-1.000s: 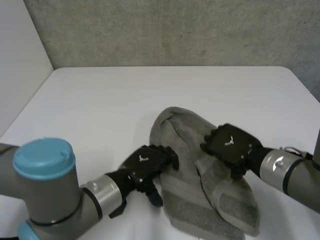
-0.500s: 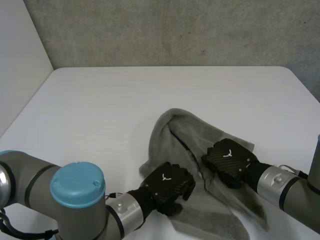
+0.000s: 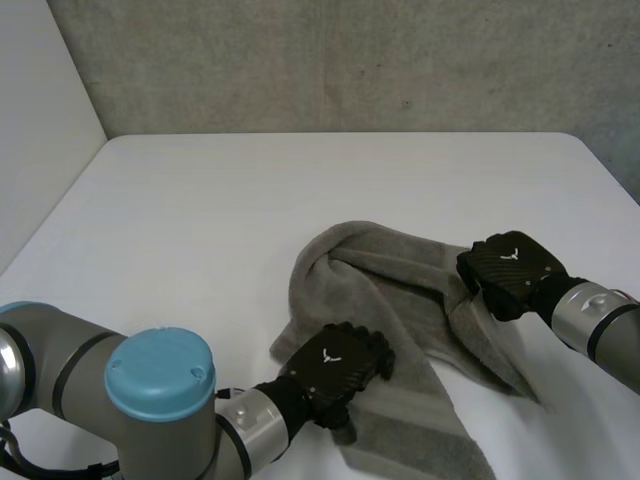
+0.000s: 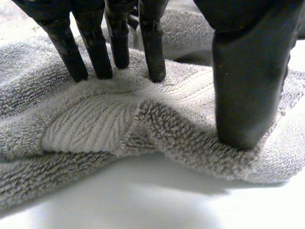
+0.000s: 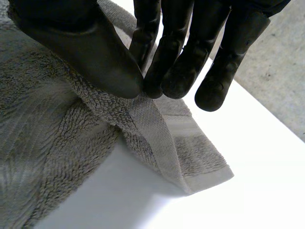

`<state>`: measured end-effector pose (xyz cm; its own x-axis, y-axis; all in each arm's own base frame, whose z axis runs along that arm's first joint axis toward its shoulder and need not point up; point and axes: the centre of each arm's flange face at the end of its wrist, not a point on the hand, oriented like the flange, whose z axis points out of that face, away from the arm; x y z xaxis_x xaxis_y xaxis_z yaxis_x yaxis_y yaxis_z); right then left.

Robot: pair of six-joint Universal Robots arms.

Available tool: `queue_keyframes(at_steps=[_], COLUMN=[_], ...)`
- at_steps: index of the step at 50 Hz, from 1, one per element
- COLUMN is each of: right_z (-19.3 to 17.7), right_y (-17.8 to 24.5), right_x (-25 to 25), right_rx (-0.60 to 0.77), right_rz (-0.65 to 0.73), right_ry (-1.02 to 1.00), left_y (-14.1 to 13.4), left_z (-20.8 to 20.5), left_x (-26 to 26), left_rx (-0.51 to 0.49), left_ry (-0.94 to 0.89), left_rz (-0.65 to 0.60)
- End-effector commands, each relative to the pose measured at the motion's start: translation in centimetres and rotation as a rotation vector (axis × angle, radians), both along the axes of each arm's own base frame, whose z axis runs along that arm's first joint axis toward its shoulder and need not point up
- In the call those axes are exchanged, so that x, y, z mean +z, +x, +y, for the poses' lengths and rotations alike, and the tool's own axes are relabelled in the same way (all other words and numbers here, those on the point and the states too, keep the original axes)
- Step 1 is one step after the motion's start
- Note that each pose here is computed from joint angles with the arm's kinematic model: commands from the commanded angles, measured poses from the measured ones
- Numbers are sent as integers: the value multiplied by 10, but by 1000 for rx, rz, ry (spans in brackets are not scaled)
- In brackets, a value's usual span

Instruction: Fold the towel.

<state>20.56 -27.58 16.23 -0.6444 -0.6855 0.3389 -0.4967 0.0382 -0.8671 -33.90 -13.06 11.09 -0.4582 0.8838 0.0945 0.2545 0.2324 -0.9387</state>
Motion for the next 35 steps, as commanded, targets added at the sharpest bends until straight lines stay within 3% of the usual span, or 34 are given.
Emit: queue_keyframes(at_steps=[1,13,21,24,30,31,32,33,34,35], right_z=[1,0,-14,-19,-27,-34,-43,-43,-56,-56], right_y=[0,-2,-1,0,35,45,52,53,55,55], right_x=[-5,-5,15,20,62,83,108,109,140,140], right_rx=[3,-6,-14,-15,85,102,102,102,74,74], right_rz=[3,3,-8,-12,-65,-104,-163,-164,-249,-250], right_ry=[15,13,-57,-76,-236,-307,-382,-382,-461,-462], left_y=[-5,-8,-9,-9,-1,6,6,16,29,29], left_z=[4,10,-2,-18,-91,-119,-119,-146,-171,-172], left_x=[1,-9,19,39,90,107,107,126,149,149], left_rx=[-20,-37,-25,30,200,260,261,322,390,390], left_ry=[-8,8,-86,-140,-302,-353,-353,-405,-461,-462], left_rz=[7,-26,-28,-9,92,121,121,150,188,188])
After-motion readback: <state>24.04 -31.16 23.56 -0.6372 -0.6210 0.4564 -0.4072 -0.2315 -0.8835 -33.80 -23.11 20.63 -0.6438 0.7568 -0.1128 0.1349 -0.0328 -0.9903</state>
